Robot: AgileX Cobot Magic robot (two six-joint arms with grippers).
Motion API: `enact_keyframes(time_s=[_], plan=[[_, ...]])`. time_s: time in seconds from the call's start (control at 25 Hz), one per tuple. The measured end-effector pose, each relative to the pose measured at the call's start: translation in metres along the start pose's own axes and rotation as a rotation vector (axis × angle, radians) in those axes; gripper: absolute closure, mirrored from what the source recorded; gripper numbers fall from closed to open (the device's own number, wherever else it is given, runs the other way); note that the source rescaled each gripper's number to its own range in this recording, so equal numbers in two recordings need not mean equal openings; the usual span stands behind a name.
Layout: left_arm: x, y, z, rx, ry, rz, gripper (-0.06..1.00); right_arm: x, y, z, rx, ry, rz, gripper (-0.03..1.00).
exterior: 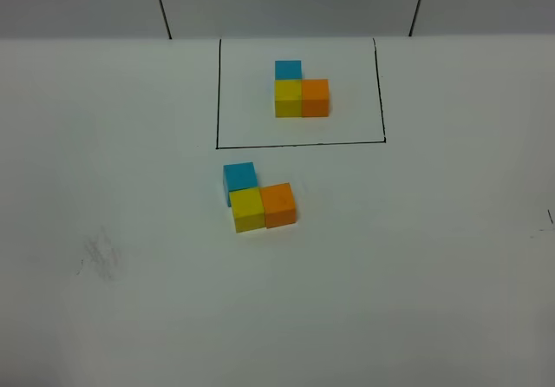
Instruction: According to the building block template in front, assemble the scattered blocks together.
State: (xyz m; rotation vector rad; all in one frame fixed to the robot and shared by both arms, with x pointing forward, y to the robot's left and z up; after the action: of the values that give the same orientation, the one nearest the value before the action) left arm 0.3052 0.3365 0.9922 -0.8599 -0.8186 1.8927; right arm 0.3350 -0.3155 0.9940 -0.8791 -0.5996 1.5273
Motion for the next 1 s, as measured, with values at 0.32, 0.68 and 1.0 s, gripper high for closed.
enact_keyframes(time_s=[0.32, 0.68, 1.0], plan=[[0.000, 0.000, 0.000, 0.000, 0.000, 0.000, 0.94, -0.009, 0.001, 0.016, -0.091, 0.095, -0.045, 0.97], [0.000, 0.000, 0.000, 0.000, 0.000, 0.000, 0.94, -0.013, 0.002, 0.020, -0.116, 0.126, -0.035, 0.97], [0.000, 0.000, 0.000, 0.000, 0.000, 0.000, 0.94, -0.013, 0.002, 0.021, -0.120, 0.127, -0.035, 0.97]])
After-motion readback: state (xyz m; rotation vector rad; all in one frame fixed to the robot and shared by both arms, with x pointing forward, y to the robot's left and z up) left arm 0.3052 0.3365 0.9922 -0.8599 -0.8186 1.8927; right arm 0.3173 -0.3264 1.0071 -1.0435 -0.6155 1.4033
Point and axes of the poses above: a point on each arm's last joint axis where the gripper is mounted, z pointing back along that axis away from the gripper, x along the wrist's bending axis when the last joint is at zero, y = z × x, the point moved 10 cm from there along -z, pointing out along that axis toward the gripper, and after that the axes turned 10 degrees about z, right-handed, at the moved point
